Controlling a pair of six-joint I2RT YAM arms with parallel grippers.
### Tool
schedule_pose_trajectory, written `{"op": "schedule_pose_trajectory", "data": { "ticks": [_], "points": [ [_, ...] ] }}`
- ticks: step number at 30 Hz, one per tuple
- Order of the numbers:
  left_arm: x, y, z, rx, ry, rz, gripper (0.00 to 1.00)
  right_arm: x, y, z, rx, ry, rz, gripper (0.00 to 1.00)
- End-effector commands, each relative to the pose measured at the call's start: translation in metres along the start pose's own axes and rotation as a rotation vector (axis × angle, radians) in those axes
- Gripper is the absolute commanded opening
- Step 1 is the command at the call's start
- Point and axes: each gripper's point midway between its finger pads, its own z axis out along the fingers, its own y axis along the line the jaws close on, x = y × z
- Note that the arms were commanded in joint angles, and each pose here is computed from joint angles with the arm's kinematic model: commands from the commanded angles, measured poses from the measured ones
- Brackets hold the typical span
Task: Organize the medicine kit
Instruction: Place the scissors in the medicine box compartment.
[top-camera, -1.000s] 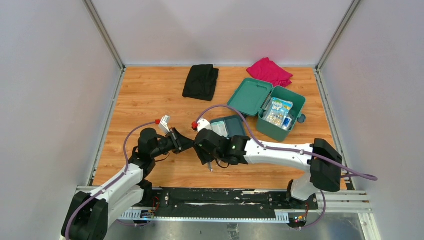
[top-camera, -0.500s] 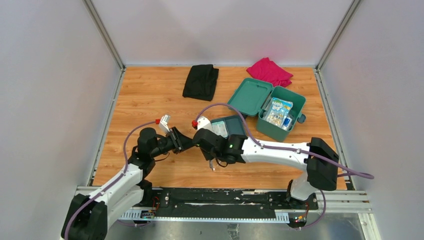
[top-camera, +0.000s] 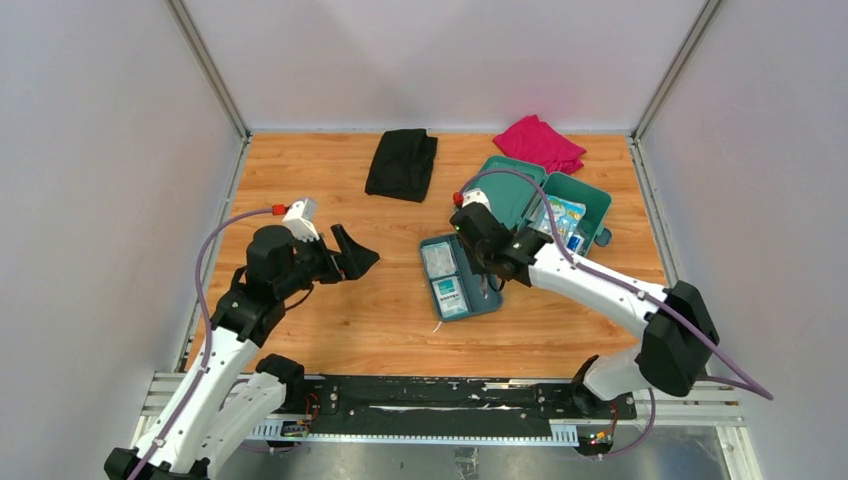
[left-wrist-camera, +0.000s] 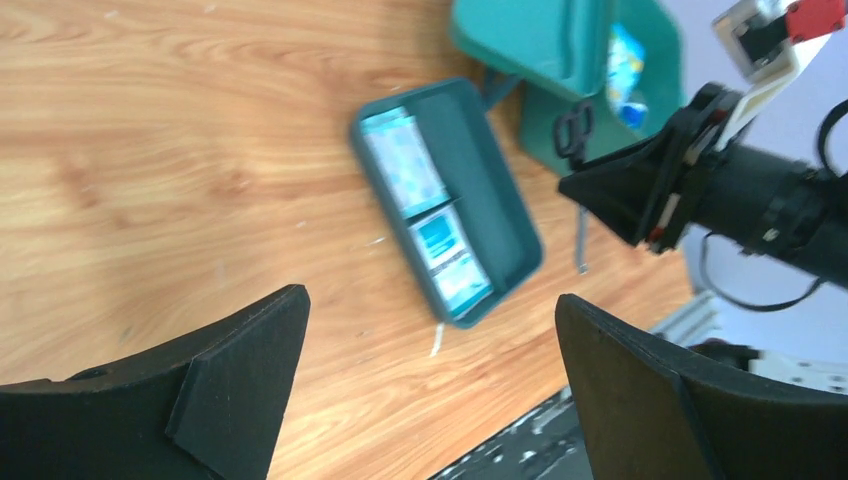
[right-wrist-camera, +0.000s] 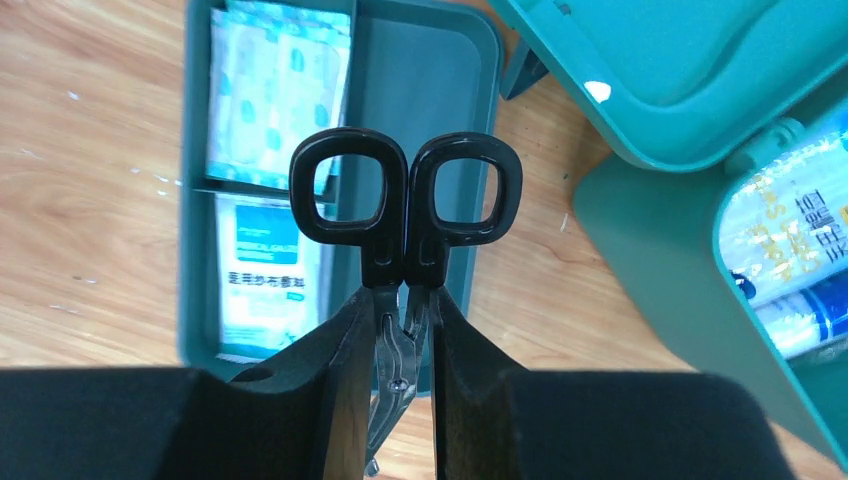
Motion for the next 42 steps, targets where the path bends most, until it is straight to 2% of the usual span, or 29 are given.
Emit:
{"op": "schedule_pose_trajectory", "data": {
  "ticks": [1, 6, 12, 15, 17, 20, 23, 27, 29, 32, 37, 42],
  "points": [
    [0.012, 0.039, -0.020, -0.218, 0.069, 0.098, 1.00, 0.029, -0.006, 0.021, -0.063, 0.152, -0.153, 0.00],
    [-0.001, 0.053, -0.036, -0.338, 0.059, 0.183, 1.00, 0.041, -0.009, 0.045, -0.067, 0.245, -0.161, 0.00],
    [-0.001, 0.049, -0.038, -0.313, 0.053, 0.191, 1.00, 0.055, -0.010, 0.070, -0.029, 0.321, -0.108, 0.00],
    [-0.002, 0.048, -0.037, -0.301, 0.043, 0.189, 1.00, 0.053, -0.010, 0.083, -0.009, 0.340, -0.088, 0.05],
    [-0.001, 0.047, -0.037, -0.300, 0.042, 0.188, 1.00, 0.054, -0.009, 0.087, -0.005, 0.356, -0.068, 0.12],
    [-0.002, 0.044, -0.038, -0.283, 0.041, 0.196, 1.00, 0.054, -0.011, 0.084, 0.012, 0.362, -0.044, 0.41],
    [-0.004, 0.042, -0.039, -0.275, 0.031, 0.201, 1.00, 0.046, -0.018, 0.071, 0.038, 0.334, -0.024, 0.49],
    [-0.006, 0.035, -0.039, -0.249, 0.045, 0.209, 1.00, 0.033, -0.021, 0.048, 0.027, 0.297, 0.007, 0.47],
    [-0.014, 0.025, -0.043, -0.229, 0.038, 0.228, 1.00, 0.026, -0.014, 0.036, -0.029, 0.270, 0.029, 0.42],
    [-0.030, 0.019, -0.050, -0.238, -0.007, 0.266, 1.00, 0.026, 0.004, 0.027, -0.110, 0.256, 0.046, 0.40],
    [-0.034, 0.037, -0.052, -0.323, -0.033, 0.302, 1.00, 0.035, 0.015, 0.028, -0.113, 0.246, 0.048, 0.39],
    [-0.032, 0.043, -0.052, -0.336, -0.037, 0.314, 1.00, 0.040, 0.021, 0.035, -0.116, 0.215, 0.061, 0.39]
  ]
}}
